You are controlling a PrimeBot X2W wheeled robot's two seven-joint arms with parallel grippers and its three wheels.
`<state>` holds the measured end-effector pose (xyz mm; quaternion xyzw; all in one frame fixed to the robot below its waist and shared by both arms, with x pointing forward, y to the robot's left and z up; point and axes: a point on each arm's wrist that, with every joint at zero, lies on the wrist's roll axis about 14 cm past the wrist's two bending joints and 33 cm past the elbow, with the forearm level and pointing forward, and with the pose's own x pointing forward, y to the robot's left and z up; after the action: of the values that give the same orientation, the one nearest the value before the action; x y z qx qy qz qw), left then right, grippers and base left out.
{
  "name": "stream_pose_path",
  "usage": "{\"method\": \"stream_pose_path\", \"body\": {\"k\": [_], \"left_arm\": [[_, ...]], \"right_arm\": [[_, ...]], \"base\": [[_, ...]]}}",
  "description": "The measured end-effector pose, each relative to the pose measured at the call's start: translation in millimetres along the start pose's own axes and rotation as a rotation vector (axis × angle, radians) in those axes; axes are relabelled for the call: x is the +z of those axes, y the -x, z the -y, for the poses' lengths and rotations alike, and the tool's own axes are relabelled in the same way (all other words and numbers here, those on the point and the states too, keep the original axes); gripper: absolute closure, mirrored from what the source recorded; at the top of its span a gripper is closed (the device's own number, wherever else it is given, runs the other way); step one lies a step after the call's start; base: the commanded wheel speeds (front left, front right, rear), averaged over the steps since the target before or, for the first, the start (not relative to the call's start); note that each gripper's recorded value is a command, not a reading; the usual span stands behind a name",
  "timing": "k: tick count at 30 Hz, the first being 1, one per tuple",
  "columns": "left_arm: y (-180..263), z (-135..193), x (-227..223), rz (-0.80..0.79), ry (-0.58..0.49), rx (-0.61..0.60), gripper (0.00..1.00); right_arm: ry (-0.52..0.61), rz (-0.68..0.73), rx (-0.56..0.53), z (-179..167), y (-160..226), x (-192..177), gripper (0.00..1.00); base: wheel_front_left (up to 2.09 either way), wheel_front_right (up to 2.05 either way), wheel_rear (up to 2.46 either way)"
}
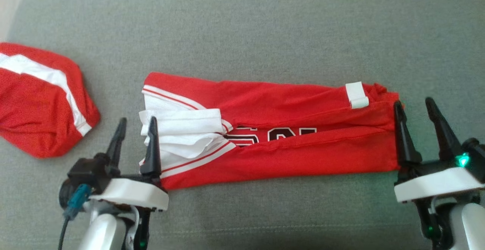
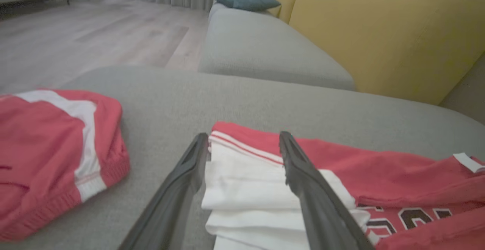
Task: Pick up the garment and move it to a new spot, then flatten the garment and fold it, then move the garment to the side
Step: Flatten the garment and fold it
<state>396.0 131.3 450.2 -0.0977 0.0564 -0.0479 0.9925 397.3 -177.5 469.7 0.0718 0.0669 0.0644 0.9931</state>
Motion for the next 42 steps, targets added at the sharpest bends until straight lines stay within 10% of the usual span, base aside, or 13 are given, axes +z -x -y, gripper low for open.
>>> {"method": "stream_pose_path", "body": {"k": [19, 42], "left_arm": [[9.2, 10.5, 45.1, 0.133, -0.062, -0.029, 0.00], [-23.2, 9.7, 21.1, 0.074, -0.055, -0.053, 0.00]], "right_arm": [[0.015, 0.027, -0.023, -5.4, 17.9, 23.8, 0.00], [-0.088, -0.507, -0.063, 29.0, -19.5, -110.0, 0.00]], "base": [[0.00, 0.00, 0.00], [0.00, 0.00, 0.00]]}}
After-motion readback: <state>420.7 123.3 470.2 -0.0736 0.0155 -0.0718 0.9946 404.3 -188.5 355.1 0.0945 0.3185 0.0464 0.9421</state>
